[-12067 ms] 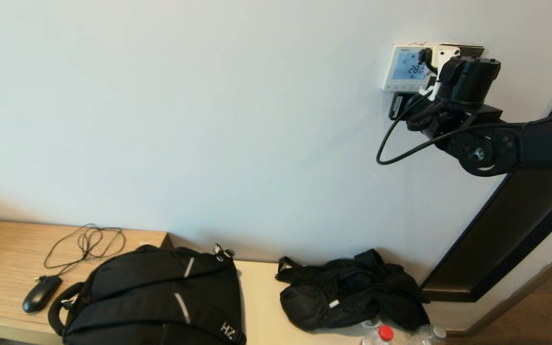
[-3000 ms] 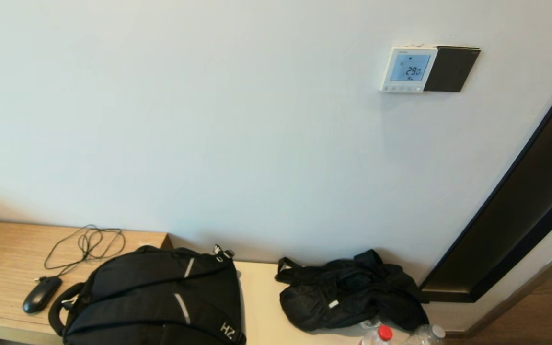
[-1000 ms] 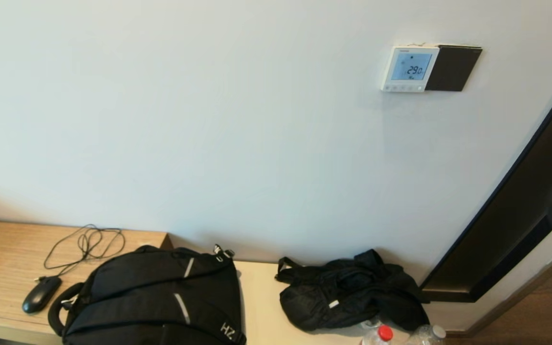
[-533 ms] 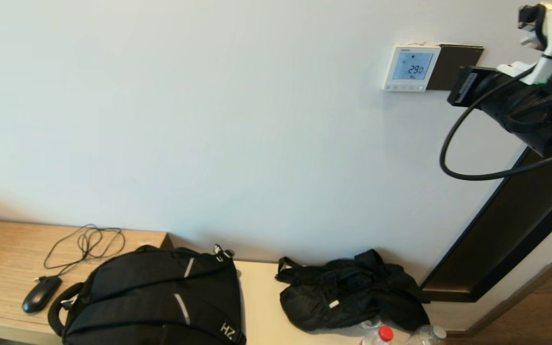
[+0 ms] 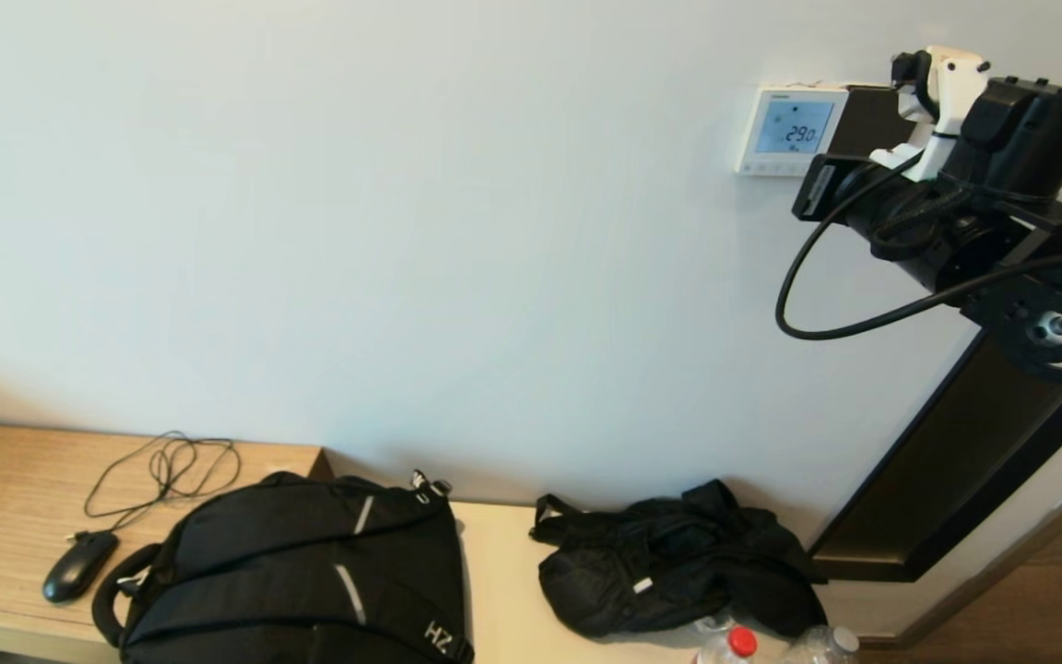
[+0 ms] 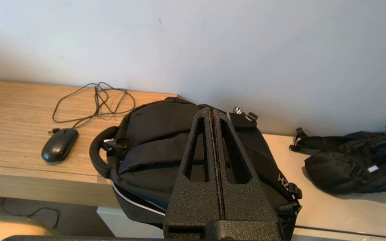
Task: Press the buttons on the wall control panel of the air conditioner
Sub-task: Turn off the central air conditioner
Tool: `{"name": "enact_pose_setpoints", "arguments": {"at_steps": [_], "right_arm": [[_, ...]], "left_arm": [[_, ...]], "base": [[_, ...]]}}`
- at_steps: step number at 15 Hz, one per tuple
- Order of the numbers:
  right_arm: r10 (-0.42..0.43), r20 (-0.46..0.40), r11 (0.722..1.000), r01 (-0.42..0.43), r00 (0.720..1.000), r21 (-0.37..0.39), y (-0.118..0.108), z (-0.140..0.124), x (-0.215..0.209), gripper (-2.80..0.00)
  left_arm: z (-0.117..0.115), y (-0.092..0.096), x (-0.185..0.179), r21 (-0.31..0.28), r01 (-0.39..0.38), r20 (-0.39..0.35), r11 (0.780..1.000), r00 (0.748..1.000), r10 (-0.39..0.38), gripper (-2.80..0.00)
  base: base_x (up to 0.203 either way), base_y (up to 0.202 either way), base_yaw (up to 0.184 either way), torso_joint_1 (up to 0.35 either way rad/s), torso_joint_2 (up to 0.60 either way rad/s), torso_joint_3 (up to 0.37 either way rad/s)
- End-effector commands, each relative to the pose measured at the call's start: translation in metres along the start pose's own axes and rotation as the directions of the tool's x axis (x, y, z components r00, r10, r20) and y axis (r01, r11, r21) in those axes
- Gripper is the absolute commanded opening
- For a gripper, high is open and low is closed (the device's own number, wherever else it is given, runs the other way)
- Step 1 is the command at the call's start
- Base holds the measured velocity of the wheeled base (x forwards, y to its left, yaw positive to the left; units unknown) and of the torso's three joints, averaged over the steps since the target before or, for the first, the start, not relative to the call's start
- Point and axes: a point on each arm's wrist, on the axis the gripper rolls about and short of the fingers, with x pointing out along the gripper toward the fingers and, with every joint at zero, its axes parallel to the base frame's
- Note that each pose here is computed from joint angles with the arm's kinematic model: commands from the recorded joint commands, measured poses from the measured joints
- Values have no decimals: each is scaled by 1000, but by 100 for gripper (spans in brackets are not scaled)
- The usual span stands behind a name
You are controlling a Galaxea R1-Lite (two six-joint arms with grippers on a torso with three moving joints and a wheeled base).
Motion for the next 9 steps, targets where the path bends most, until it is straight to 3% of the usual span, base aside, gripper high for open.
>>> {"name": "enact_pose_setpoints", "arguments": {"at_steps": [1, 9], "right_arm": [[3, -14, 1000, -3, 1000, -2, 4, -8, 5, -280], [-5, -19, 1000, 5, 1000, -5, 3, -13, 10, -280]], "left_arm": [[0, 0, 0, -1, -1, 1, 1000, 1000, 1, -280], [0, 0, 0, -1, 0, 1, 1000, 1000, 0, -280]], "base": [[0, 0, 0, 0, 0, 0], [0, 0, 0, 0, 0, 0]]}}
